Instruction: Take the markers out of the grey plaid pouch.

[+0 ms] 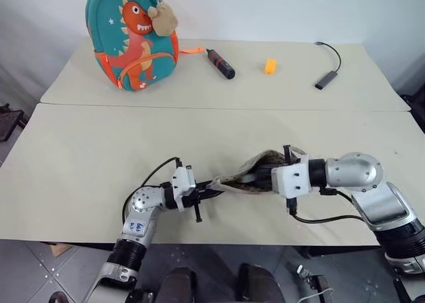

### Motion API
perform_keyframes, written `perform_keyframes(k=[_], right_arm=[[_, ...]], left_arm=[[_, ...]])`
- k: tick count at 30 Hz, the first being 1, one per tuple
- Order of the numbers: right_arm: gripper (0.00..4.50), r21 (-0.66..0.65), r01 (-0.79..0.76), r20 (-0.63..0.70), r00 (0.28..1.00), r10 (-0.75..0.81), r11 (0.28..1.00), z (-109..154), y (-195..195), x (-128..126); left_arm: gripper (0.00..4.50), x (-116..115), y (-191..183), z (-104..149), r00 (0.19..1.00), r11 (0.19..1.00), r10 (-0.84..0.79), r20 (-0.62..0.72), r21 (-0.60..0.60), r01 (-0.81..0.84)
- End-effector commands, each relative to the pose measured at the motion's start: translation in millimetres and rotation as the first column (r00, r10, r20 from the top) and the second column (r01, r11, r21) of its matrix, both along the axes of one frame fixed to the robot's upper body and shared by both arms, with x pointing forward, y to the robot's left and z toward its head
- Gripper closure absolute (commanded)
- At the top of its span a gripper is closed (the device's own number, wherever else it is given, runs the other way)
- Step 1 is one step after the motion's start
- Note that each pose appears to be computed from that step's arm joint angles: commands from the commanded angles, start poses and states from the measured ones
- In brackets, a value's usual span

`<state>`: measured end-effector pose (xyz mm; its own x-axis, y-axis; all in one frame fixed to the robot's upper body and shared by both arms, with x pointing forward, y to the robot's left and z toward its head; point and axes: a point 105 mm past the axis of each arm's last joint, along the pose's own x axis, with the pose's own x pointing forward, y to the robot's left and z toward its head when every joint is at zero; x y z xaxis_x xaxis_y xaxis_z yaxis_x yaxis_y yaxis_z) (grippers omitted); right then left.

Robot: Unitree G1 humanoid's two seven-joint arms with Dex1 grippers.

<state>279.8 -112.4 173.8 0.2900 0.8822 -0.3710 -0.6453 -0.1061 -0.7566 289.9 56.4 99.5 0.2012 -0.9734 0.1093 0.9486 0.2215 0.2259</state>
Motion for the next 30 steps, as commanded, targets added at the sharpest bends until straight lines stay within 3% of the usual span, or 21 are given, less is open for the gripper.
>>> perform_keyframes(k=[1,4,7,11,17,20,24,28,30], right_arm=[[4.06,0.167,-0.033,-0.020,0.999,0.037,0.985,25.2,-3.8,-9.5],[4.06,0.385,0.011,-0.219,0.972,0.080,0.923,48.0,-7.0,-24.2],[4.06,0.445,0.102,-0.358,0.931,0.072,0.890,58.7,-15.3,-29.7],[4.06,0.567,0.245,-0.481,0.874,0.075,0.786,92.5,-35.6,-29.0],[4.06,0.551,0.494,-0.596,0.797,-0.097,0.673,115.8,-102.4,-26.6],[4.06,0.452,0.658,-0.650,0.705,-0.282,0.603,100.7,-140.3,-19.3],[4.06,0.206,0.865,-0.686,0.461,-0.563,0.458,45.8,-188.2,-9.2],[4.06,0.017,0.950,-0.668,0.243,-0.703,0.312,-9.0,-216.6,-6.1],[4.06,-0.001,0.953,-0.641,0.231,-0.732,0.302,-18.6,-220.7,-4.1]], left_arm=[[4.50,-2.1,-0.5,9.0,0.999,1.000,-0.020,0.028,-0.019,0.020],[4.50,-0.4,4.8,9.3,0.999,1.000,-0.019,0.031,-0.006,0.019],[4.50,-0.2,7.8,9.1,0.999,1.000,-0.026,0.029,-0.002,0.026],[4.50,-5.7,8.4,10.9,0.997,0.997,-0.080,0.017,-0.008,0.080],[4.50,-13.2,7.1,10.2,0.985,0.986,-0.168,0.046,0.005,0.168],[4.50,-10.9,7.2,8.3,0.983,0.984,-0.178,0.049,0.010,0.178],[4.50,-6.0,5.2,8.8,0.983,0.985,-0.174,0.052,0.005,0.174],[4.50,-5.1,2.2,7.9,0.984,0.984,-0.174,0.048,-0.013,0.175],[4.50,-8.1,0.5,5.4,0.979,0.980,-0.200,0.027,-0.010,0.200]])
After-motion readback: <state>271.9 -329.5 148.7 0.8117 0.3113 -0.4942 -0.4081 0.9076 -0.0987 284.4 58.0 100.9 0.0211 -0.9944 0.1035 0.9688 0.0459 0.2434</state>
